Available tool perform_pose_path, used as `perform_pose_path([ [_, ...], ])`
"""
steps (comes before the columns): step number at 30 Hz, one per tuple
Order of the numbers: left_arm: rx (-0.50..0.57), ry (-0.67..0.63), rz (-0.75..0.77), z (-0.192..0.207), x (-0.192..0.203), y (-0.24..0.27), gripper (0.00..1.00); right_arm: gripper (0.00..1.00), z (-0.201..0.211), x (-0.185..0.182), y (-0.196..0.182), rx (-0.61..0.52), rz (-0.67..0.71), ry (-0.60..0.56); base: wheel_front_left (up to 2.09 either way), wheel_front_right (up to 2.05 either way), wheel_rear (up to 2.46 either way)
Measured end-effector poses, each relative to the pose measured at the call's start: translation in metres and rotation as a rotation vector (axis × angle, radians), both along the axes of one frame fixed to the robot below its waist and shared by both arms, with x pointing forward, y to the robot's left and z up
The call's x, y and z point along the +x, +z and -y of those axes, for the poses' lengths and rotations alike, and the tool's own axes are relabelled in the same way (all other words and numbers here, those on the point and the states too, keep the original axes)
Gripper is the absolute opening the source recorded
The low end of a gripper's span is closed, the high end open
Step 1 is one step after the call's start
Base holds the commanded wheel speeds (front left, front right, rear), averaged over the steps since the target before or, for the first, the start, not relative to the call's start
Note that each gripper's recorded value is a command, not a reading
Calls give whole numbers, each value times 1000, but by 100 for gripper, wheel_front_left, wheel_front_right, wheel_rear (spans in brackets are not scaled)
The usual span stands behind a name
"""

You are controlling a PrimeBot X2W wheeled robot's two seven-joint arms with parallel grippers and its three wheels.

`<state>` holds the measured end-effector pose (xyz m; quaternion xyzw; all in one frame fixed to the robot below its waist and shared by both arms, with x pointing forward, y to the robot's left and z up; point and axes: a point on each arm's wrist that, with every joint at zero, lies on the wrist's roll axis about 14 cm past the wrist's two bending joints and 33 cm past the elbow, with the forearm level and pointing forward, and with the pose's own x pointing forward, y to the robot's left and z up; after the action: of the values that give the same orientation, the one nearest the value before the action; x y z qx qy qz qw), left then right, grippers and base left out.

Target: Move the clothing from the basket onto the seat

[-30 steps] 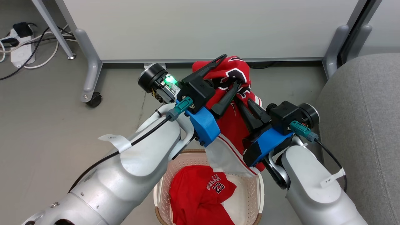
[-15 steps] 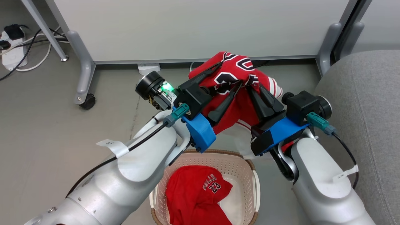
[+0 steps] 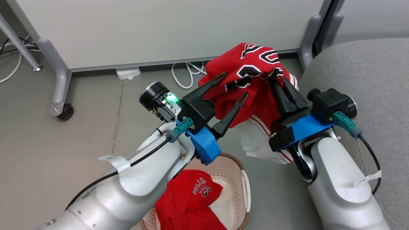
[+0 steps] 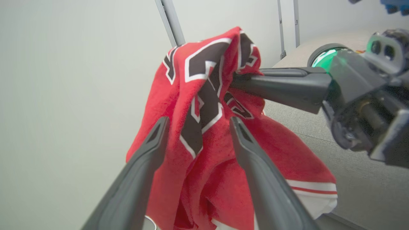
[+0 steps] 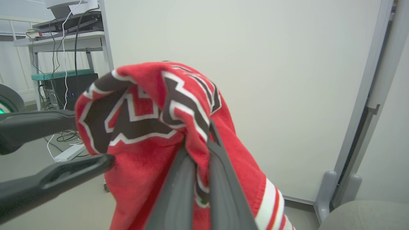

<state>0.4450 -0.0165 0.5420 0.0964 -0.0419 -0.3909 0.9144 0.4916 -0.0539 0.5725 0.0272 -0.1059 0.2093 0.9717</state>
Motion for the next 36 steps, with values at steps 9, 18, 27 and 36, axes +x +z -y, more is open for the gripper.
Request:
perform_pose_path([
  [9, -23, -87, 1, 33, -6, -5, 100, 0, 61, -7, -1, -23, 14, -160, 0, 0, 0],
  [18, -45, -188, -22, 68, -12, -16, 100, 0, 128, -21, 3, -25, 37, -334, 0, 0, 0],
  [27, -69, -292, -44, 105, -19, -25, 100, 0, 199, -58, -13, -24, -2, -535, 0, 0, 0],
  [36, -86, -390, -63, 138, -32, -32, 100, 0, 247, -98, -24, -36, -37, -688, 0, 0, 0],
])
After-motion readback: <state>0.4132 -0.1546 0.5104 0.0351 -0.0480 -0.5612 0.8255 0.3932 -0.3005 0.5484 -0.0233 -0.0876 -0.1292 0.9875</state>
